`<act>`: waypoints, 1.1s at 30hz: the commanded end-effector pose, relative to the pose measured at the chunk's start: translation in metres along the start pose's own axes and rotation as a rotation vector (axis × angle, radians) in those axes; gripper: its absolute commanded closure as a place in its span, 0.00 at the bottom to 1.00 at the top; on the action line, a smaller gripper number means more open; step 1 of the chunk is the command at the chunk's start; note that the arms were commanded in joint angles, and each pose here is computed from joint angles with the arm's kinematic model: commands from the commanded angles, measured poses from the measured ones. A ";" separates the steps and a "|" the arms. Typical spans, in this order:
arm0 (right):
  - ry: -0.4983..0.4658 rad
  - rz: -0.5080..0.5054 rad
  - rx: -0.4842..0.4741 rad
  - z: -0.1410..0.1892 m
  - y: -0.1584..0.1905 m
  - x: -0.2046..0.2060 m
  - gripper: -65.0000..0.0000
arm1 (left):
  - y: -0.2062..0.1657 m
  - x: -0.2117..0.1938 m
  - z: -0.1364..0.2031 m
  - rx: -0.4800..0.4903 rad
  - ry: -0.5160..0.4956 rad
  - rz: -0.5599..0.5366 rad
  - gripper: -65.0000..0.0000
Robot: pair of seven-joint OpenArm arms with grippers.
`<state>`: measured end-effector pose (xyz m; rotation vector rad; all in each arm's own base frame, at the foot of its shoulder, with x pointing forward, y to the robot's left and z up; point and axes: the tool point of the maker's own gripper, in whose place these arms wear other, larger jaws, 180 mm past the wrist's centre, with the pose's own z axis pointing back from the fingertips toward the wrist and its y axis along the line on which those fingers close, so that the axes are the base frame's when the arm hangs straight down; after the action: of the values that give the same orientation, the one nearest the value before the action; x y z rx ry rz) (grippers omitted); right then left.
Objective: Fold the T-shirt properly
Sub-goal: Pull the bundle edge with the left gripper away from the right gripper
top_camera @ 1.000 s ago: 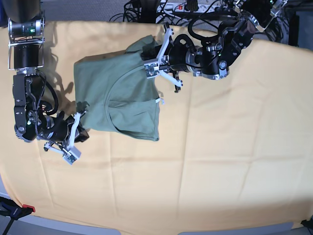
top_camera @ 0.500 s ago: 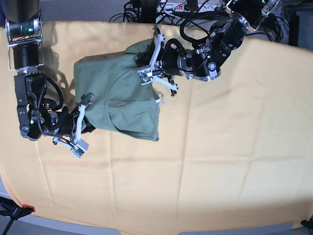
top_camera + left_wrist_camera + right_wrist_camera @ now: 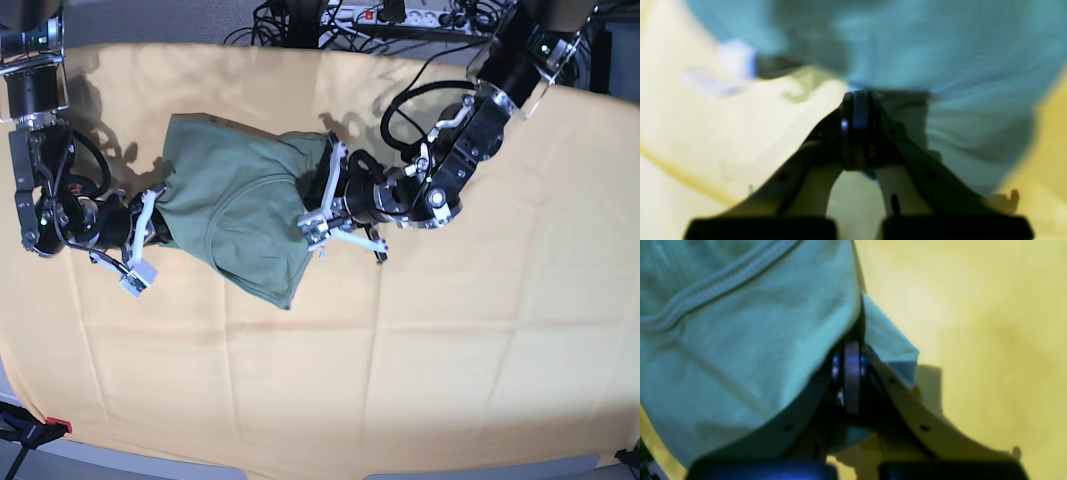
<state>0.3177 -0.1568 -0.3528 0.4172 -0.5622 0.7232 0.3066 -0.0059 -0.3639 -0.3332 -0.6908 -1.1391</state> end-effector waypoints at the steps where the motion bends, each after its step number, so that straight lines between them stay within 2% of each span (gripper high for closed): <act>1: -0.038 0.026 -0.013 0.013 -0.004 0.012 1.00 | 0.013 0.014 0.004 0.023 -0.044 -0.010 1.00; 9: -0.027 0.063 0.051 0.023 0.028 -0.005 1.00 | 0.066 0.025 -0.002 0.094 -0.080 0.015 1.00; 12: -0.009 0.066 0.060 0.024 0.035 -0.012 1.00 | 0.082 0.039 -0.003 0.121 -0.079 -0.009 1.00; 15: 0.000 0.077 0.051 0.029 0.038 -0.015 1.00 | 0.101 0.056 0.007 0.157 -0.099 -0.035 1.00; 18: -0.045 0.092 0.007 0.044 0.032 -0.004 1.00 | 0.111 0.069 0.016 0.161 -0.103 -0.067 1.00; 21: -0.130 0.070 -0.055 0.063 0.016 0.009 1.00 | 0.105 0.079 0.025 0.103 -0.100 -0.051 1.00; 24: -0.162 0.045 -0.082 0.069 0.008 0.010 1.00 | 0.087 0.085 0.037 -0.006 -0.131 -0.039 1.00; 29: -0.181 0.011 -0.110 0.061 -0.002 0.006 1.00 | 0.050 0.090 0.066 -0.215 -0.243 -0.035 1.00; 33: -0.186 -0.071 -0.084 0.044 -0.003 -0.005 1.00 | 0.031 0.088 0.075 -0.313 -0.290 0.034 1.00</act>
<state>0.2925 -0.1812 -0.3377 0.4328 -0.6956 0.5858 0.3256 -0.0070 -0.2675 -0.7613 -0.6924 -1.1602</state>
